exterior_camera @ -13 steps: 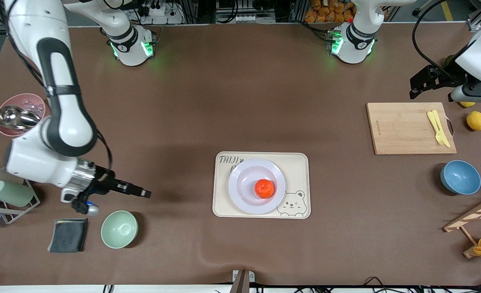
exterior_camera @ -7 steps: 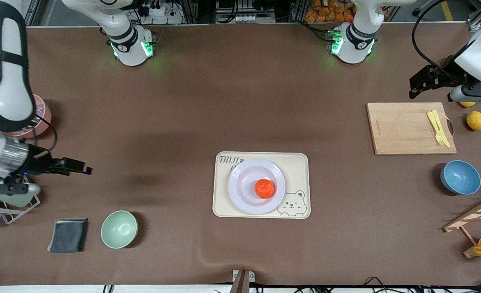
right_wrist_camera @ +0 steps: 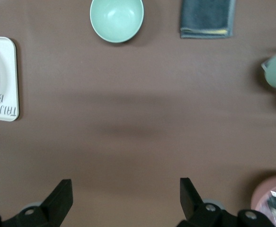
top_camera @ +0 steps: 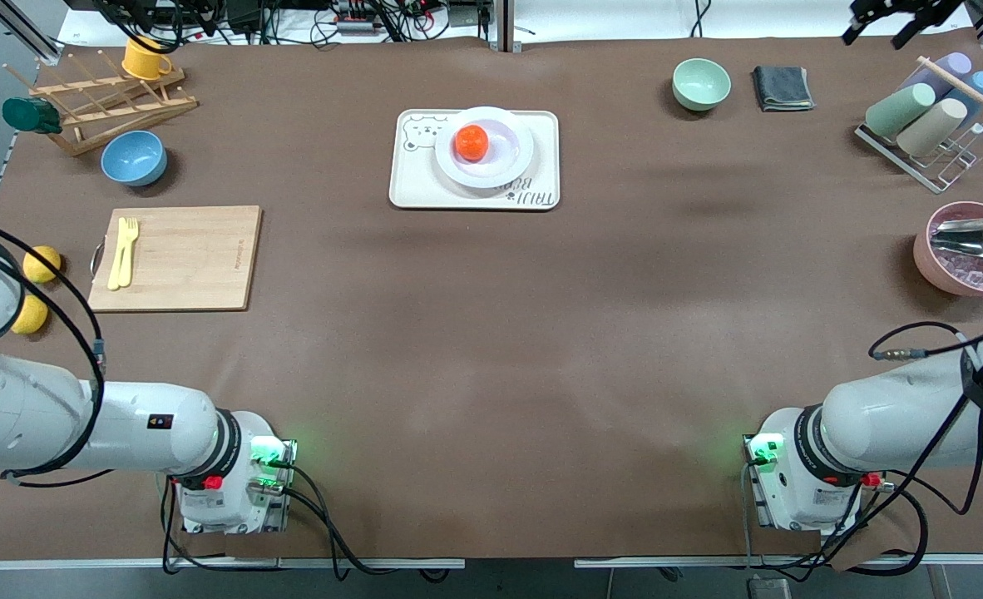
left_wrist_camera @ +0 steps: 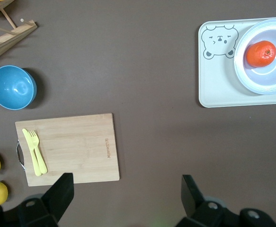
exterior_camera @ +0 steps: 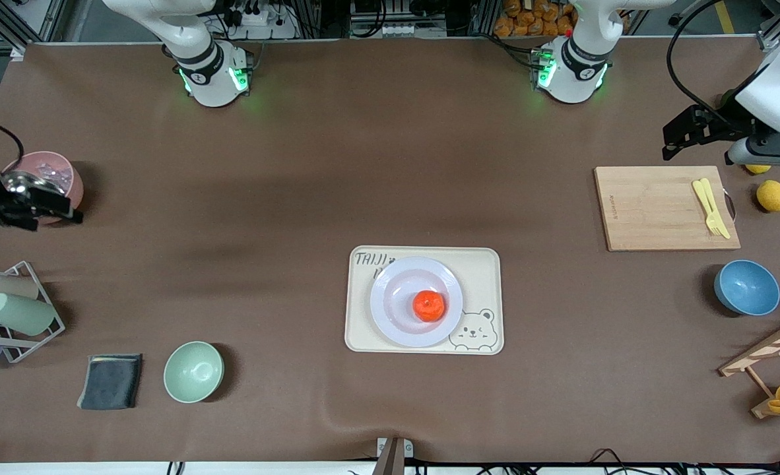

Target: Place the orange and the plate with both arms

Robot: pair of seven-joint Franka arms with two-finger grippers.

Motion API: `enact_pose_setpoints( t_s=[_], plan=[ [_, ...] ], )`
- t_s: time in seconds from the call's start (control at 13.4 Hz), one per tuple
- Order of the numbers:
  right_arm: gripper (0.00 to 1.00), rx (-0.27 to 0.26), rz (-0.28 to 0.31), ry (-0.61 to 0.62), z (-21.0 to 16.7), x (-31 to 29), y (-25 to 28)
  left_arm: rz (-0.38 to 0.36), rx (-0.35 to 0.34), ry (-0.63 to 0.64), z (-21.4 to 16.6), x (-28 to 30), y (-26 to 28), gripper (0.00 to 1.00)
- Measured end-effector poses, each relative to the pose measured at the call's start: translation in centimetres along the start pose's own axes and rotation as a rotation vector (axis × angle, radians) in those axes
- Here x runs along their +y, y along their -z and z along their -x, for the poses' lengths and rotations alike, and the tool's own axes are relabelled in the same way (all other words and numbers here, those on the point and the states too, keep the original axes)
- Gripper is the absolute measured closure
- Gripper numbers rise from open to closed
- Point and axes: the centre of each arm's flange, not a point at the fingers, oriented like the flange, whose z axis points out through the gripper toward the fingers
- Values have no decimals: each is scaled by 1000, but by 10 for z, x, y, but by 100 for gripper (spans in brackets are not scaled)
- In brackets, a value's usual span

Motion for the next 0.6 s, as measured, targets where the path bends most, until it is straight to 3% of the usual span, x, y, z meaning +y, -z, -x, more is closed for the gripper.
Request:
enact_pose_setpoints(
  t_s=[0.22,0.6],
  plan=[
    [0,33,34,-24,32,-5,38,0,0,0,0,0,0,0],
    [0,30,40,-74,22,-18,8,0,0,-2,0,1,0,0]
  ],
)
